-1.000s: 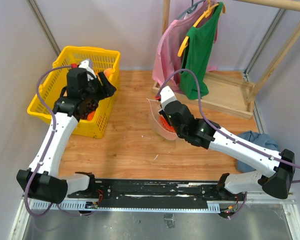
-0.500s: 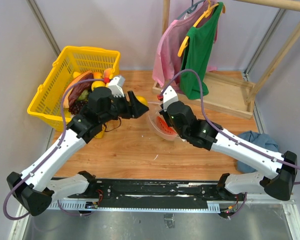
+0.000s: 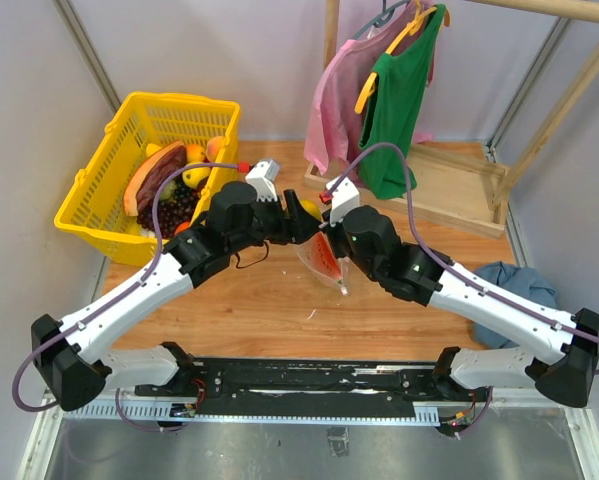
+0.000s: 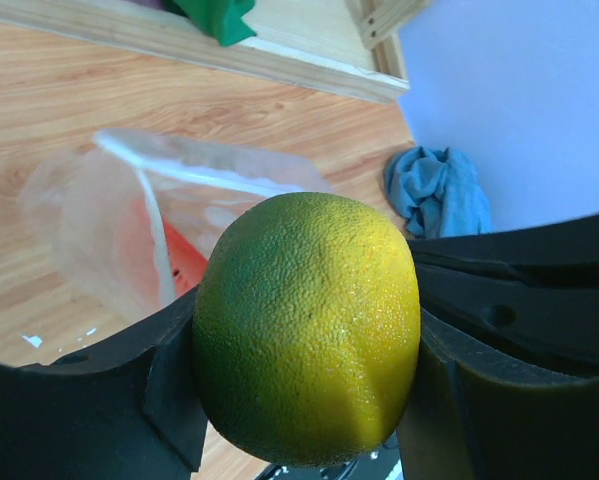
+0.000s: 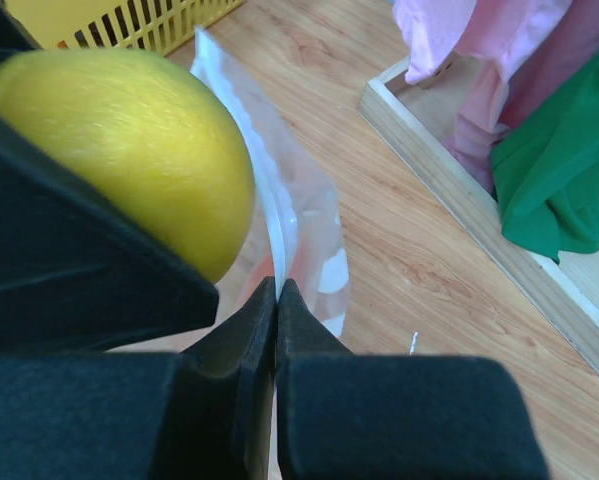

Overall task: Place the food in the zip-top bag and seal the zipper
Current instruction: Place the fake fruit in the zipper food storage bag.

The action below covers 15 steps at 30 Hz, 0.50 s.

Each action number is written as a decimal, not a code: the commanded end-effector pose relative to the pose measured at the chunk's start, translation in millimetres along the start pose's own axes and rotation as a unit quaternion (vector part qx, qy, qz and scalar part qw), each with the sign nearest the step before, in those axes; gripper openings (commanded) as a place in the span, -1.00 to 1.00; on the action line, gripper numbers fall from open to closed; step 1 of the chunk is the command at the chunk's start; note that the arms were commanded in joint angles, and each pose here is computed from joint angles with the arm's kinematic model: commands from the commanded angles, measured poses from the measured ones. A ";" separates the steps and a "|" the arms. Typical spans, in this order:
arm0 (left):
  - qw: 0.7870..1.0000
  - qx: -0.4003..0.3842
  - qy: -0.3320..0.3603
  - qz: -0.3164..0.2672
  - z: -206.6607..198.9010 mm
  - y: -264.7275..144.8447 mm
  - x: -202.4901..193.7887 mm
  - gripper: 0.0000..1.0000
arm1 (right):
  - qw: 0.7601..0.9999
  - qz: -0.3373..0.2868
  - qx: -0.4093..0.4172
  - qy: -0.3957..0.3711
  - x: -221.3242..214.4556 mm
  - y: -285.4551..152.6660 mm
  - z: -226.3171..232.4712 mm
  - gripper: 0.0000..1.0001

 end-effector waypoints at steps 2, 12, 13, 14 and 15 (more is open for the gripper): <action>0.997 0.076 -0.008 -0.003 33.0 10.9 -11.2 -0.40 | 0.999 -0.034 0.016 0.023 13.8 -8.2 4.6 -0.99; 0.988 0.148 0.024 0.018 41.3 21.8 -22.0 -0.07 | 0.999 -0.035 0.021 0.026 13.0 -7.5 7.0 -0.99; 0.987 0.159 0.029 0.019 43.0 22.5 -23.1 -0.01 | 0.999 -0.035 0.022 0.027 13.1 -7.6 7.5 -0.99; 0.985 0.168 0.033 0.017 43.9 23.8 -23.2 0.06 | 0.999 -0.035 0.023 0.028 12.9 -7.4 8.1 -0.99; 0.984 0.175 0.035 0.016 44.7 25.0 -22.8 0.13 | 0.999 -0.035 0.024 0.028 12.3 -7.3 8.5 -0.99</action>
Point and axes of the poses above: each gripper's point midway between its finger pads, its own y axis out along the fingers, its own z axis along the line the jaws close on, x = y × z, the point moved 1 cm from there along -y, back along the fingers, and after that the axes turned 10 degrees about -y, right-handed, at the moved point
